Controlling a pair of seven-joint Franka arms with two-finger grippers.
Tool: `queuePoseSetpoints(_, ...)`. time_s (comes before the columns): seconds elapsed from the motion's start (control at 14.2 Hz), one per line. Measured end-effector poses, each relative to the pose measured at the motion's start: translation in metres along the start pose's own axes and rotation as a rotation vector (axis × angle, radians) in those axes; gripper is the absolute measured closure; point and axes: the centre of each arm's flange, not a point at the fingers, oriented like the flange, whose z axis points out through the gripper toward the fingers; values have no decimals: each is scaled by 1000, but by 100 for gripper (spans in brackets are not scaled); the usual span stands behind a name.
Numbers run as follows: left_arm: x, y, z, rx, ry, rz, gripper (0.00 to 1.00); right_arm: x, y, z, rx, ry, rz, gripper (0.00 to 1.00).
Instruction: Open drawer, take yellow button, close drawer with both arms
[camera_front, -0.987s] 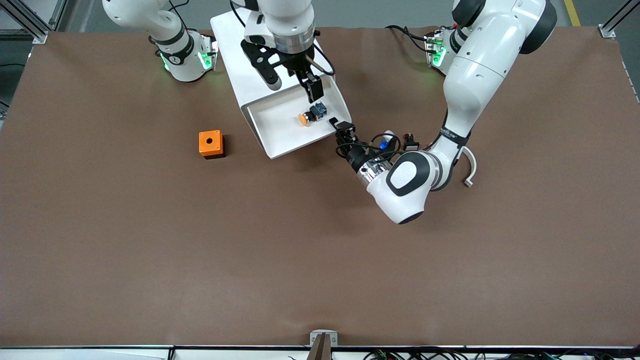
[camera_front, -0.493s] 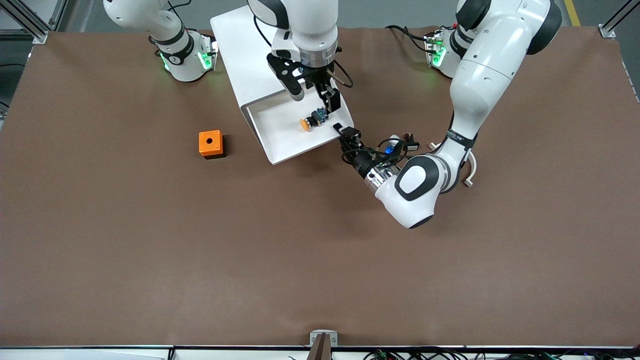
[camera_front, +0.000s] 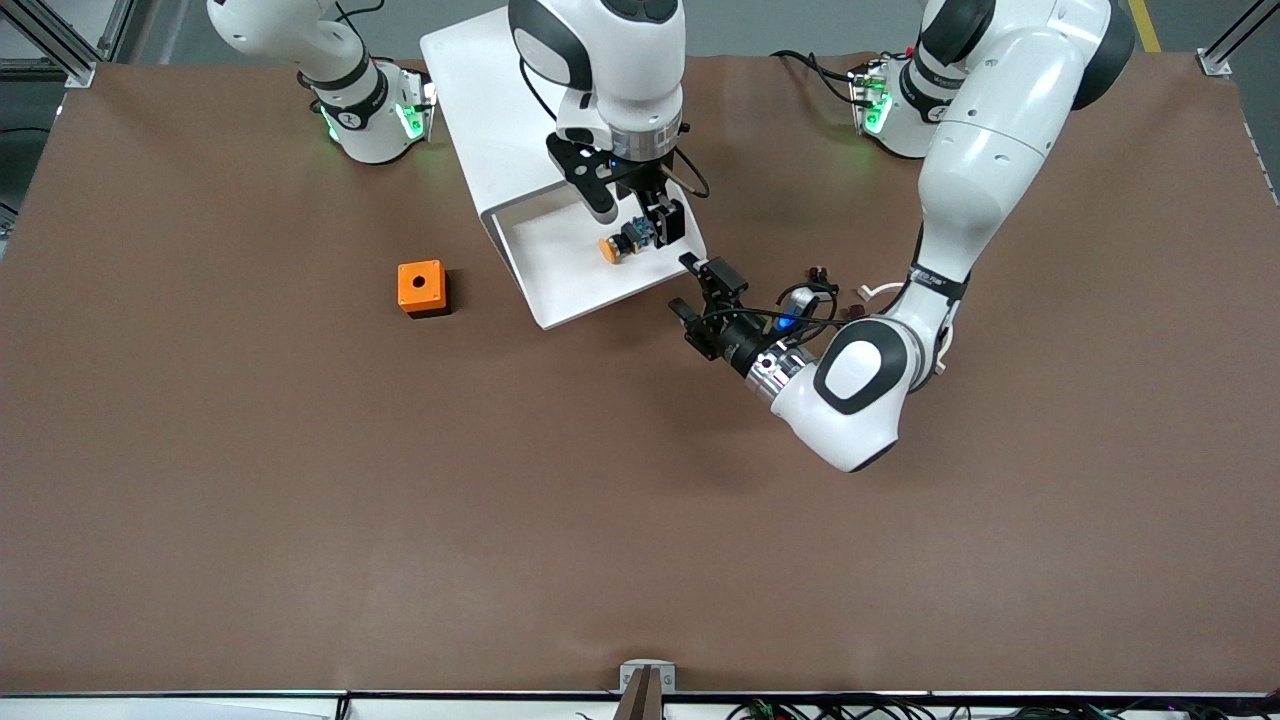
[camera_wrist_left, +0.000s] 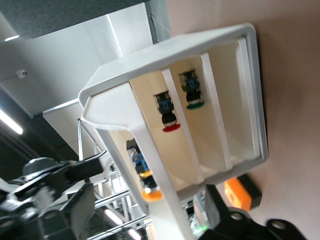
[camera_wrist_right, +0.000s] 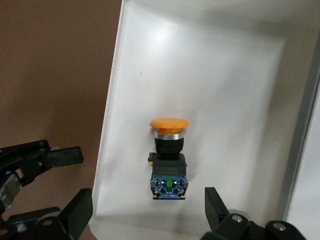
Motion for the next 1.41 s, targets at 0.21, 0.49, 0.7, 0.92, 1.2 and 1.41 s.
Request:
queuePoseSetpoints(0.21,4,4,-19,-38,-42,166,1,0,2,10,-4,12,-7,0)
queuePoseSetpoints(0.49,7,6,-51,-131,-51,520,1,0,4,22,-3,23,-13,0)
queuePoseSetpoints(0.7,8,4,-70,-196,12,770,1,-2,6,34,-12,31,-18,0)
queuePoseSetpoints(0.92,-3,0,-79,-291,175,954,1,-6,6,43,-18,37,-26,2)
queuePoseSetpoints(1.2,-35,-31,-81,-439,447,1124,1,-7,5,48,-22,41,-28,4)
queuePoseSetpoints(1.41,-51,-59,-84,-487,642,1250,1,-7,5,48,-22,41,-29,7)
